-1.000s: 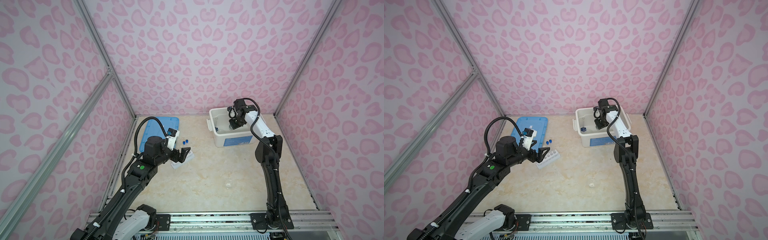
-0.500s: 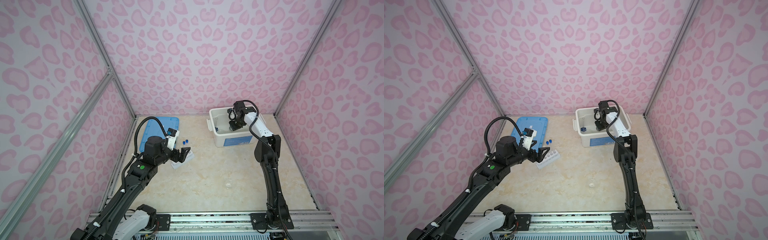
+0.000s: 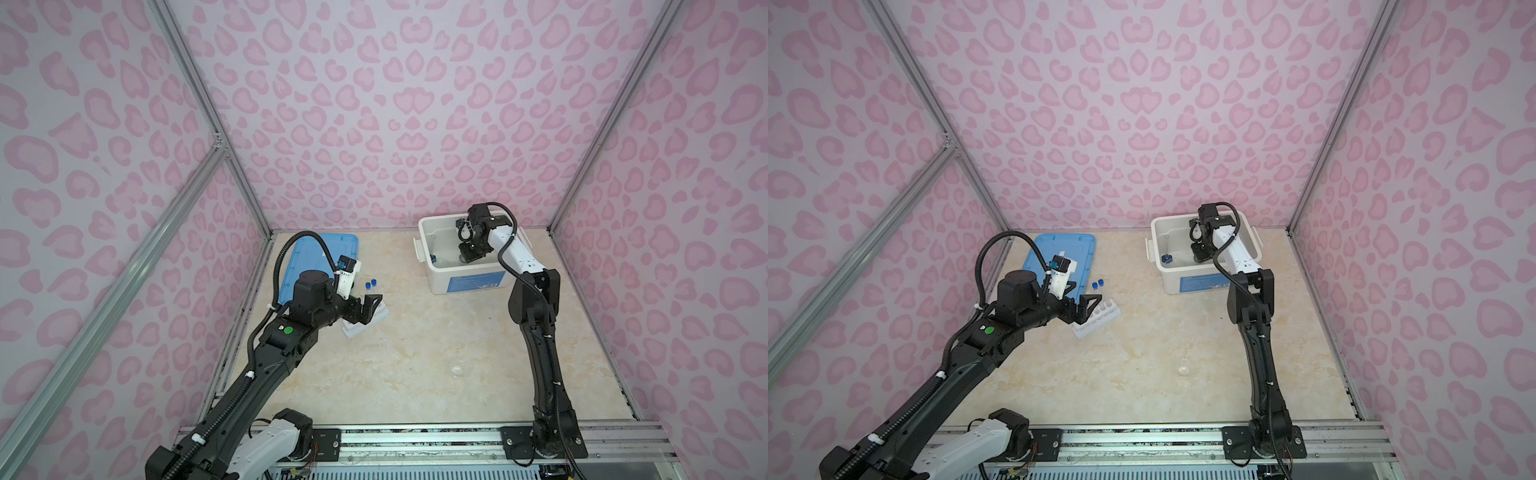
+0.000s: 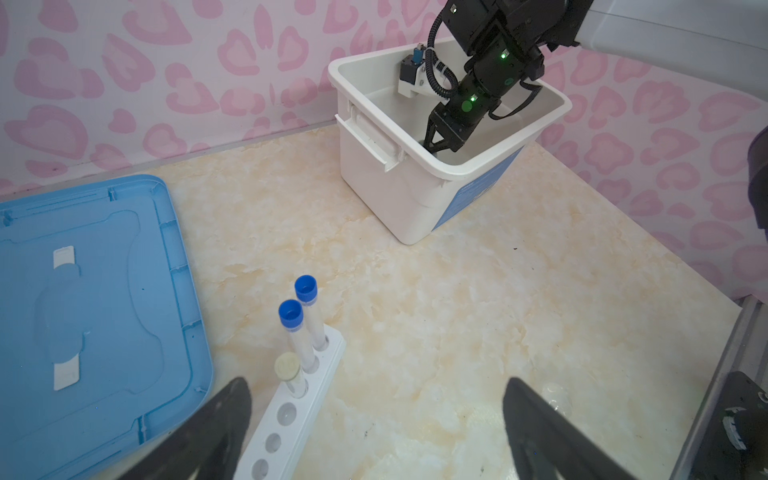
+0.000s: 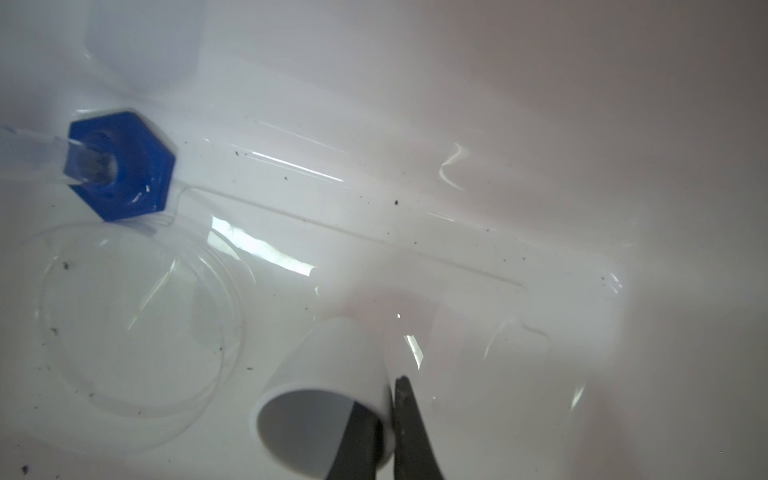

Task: Organize the chemistry lab equipment
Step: 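Lower the white cup into the bin with the right gripper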

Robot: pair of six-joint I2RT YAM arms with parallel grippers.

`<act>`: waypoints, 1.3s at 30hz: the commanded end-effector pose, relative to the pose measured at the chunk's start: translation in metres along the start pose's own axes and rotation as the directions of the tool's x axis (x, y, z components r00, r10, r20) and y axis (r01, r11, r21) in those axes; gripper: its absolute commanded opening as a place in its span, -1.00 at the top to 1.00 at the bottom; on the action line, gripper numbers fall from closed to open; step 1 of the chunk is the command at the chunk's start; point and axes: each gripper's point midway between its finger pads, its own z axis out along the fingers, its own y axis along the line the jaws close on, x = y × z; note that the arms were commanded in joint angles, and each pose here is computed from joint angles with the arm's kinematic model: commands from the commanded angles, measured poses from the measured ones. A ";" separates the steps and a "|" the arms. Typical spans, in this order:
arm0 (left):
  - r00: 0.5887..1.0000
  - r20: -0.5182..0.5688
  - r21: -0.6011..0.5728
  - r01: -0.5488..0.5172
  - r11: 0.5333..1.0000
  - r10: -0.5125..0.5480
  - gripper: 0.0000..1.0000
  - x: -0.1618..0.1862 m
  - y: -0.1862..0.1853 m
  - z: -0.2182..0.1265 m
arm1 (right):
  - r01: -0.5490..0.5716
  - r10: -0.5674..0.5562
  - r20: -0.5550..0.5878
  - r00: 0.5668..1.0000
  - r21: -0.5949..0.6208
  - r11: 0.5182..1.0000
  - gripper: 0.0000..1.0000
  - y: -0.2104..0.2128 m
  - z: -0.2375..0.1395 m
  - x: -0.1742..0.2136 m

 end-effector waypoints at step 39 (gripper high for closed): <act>1.000 0.008 0.019 -0.002 1.000 0.001 -0.91 -0.002 -0.002 0.005 | -0.005 0.005 -0.008 1.000 -0.026 1.000 0.71 0.003 0.012 0.001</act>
